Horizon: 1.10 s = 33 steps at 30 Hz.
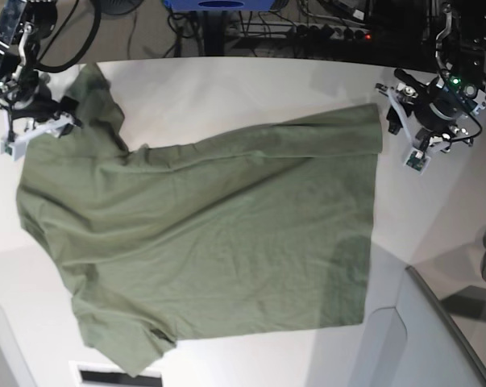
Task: Layout the t-shirt on the table in an organized manner, then fold the t-shirt properly
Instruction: 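Pull the hem corner away from the right gripper to flatten the shirt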
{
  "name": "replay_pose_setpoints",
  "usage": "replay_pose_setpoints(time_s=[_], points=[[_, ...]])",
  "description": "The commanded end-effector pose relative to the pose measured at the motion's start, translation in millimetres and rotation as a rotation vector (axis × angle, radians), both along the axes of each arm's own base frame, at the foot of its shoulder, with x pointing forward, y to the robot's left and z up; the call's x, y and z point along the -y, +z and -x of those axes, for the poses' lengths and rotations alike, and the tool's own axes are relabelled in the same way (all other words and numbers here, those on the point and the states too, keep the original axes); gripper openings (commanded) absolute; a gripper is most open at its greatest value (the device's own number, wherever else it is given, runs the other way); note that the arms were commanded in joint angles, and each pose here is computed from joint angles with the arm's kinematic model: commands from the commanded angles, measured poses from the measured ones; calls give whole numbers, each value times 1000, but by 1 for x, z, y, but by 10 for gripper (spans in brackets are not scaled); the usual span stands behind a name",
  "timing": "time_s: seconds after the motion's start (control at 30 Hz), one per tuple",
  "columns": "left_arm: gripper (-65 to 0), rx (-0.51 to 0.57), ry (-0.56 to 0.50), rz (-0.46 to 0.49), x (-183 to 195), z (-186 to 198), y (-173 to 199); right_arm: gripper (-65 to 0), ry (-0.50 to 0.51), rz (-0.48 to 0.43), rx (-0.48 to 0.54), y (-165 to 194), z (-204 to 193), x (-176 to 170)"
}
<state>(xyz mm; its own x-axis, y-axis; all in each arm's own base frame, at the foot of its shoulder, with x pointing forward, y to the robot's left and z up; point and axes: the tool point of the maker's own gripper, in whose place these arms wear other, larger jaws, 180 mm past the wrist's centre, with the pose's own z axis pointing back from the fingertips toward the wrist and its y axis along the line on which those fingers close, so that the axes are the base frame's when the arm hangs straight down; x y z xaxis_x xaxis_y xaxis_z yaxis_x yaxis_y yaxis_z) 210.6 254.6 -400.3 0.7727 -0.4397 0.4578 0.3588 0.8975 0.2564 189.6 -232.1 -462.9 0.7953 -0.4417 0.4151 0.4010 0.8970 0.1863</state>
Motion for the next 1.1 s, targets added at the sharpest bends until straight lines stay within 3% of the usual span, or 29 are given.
replay_pose_setpoints(time_s=[0.0,0.03,0.13,0.17,0.37,0.5,0.73,0.87,1.07], points=[[-385,45,-22,40,14,-14,7,-386,-2,2,24,4,-6,3],[-425,38,-31,60,26,-16,1,-434,-1,4,15,1,-5,5],[-650,-11,-68,71,52,-17,-23,-609,-3,-10,-24,-10,0,7],[-650,-26,-71,60,55,-15,-30,-650,-6,-17,-38,-14,3,7],[-650,-14,-89,17,58,-10,-53,-648,-23,-35,-125,-39,20,17],[-650,-3,-61,20,47,-3,-47,-648,-35,-21,-174,-49,28,36],[-650,63,45,16,14,-4,-22,-648,-156,26,-168,-38,38,86],[-650,81,89,2,-3,-7,-17,-648,-272,28,-219,-38,57,100],[-650,126,121,11,-10,-35,-12,-648,-259,64,-168,-25,49,101]])
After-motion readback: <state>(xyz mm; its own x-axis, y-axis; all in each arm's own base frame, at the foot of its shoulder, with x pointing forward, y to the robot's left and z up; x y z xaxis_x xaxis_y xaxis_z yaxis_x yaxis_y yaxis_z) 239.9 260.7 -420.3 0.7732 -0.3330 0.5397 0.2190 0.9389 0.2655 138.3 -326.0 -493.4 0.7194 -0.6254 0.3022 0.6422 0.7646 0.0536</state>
